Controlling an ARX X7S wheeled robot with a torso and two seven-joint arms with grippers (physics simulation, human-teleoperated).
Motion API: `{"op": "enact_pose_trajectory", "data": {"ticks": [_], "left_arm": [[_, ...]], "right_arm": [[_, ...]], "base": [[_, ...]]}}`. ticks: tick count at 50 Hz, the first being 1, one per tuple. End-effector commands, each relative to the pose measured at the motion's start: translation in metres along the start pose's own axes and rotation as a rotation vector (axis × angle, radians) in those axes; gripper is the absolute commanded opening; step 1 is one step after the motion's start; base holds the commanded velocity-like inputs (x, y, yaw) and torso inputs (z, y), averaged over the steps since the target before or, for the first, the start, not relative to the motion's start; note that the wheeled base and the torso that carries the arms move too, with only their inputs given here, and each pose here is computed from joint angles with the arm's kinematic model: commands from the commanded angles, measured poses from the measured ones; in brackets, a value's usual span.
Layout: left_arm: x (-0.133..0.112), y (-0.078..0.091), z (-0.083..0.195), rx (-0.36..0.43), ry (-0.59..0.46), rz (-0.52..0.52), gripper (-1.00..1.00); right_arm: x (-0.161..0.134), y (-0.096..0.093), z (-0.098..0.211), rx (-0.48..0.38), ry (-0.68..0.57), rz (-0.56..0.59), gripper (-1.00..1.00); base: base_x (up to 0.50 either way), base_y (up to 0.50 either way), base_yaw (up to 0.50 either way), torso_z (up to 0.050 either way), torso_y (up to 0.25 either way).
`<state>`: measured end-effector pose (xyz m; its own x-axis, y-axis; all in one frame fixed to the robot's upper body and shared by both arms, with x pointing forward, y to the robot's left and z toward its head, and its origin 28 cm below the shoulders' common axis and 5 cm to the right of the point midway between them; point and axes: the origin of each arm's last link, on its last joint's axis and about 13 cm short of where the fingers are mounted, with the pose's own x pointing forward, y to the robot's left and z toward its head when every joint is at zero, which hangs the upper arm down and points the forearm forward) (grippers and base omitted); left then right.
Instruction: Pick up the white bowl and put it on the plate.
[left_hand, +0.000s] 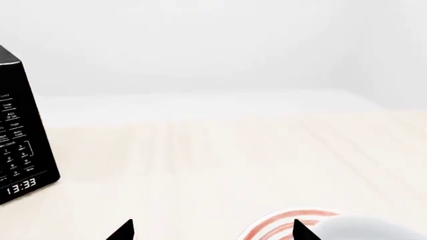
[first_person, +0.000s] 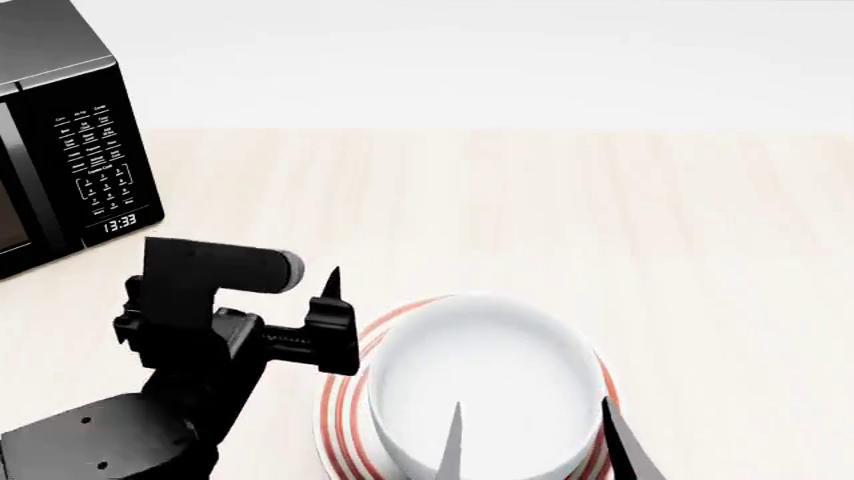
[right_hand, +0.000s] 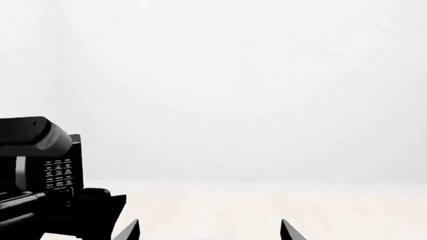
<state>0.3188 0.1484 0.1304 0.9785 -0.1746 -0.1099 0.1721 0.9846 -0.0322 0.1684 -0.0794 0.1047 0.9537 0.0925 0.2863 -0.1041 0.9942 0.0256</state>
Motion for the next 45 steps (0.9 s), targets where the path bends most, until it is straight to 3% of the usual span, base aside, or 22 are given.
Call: {"op": "enact_pose_trajectory", "data": {"ticks": [1, 6, 21, 32, 36, 45], "left_arm": [[-0.033, -0.005, -0.003, -0.013, -0.103, 0.002, 1.0], [-0.046, -0.004, -0.017, -0.02, -0.103, 0.026, 1.0], [-0.096, -0.004, -0.029, 0.109, -0.238, 0.107, 1.0], [-0.129, -0.012, -0.024, 0.097, -0.301, 0.102, 1.0], [-0.142, -0.014, -0.016, 0.129, -0.363, 0.115, 1.0], [-0.159, -0.016, 0.002, 0.106, -0.432, 0.105, 1.0]], "right_arm": [[0.001, 0.001, 0.017, -0.009, -0.072, 0.009, 1.0], [0.0, 0.001, 0.022, -0.006, -0.09, 0.01, 1.0], [-0.002, 0.004, 0.038, 0.001, -0.138, 0.022, 1.0], [-0.004, 0.006, 0.049, 0.006, -0.177, 0.032, 1.0], [-0.007, 0.008, 0.058, 0.008, -0.203, 0.042, 1.0], [-0.014, 0.014, 0.076, 0.007, -0.258, 0.067, 1.0]], "base": [[0.0, 0.0, 0.0, 0.0, 0.0], [0.0, 0.0, 0.0, 0.0, 0.0], [0.0, 0.0, 0.0, 0.0, 0.0], [0.0, 0.0, 0.0, 0.0, 0.0], [0.0, 0.0, 0.0, 0.0, 0.0], [0.0, 0.0, 0.0, 0.0, 0.0]]}}
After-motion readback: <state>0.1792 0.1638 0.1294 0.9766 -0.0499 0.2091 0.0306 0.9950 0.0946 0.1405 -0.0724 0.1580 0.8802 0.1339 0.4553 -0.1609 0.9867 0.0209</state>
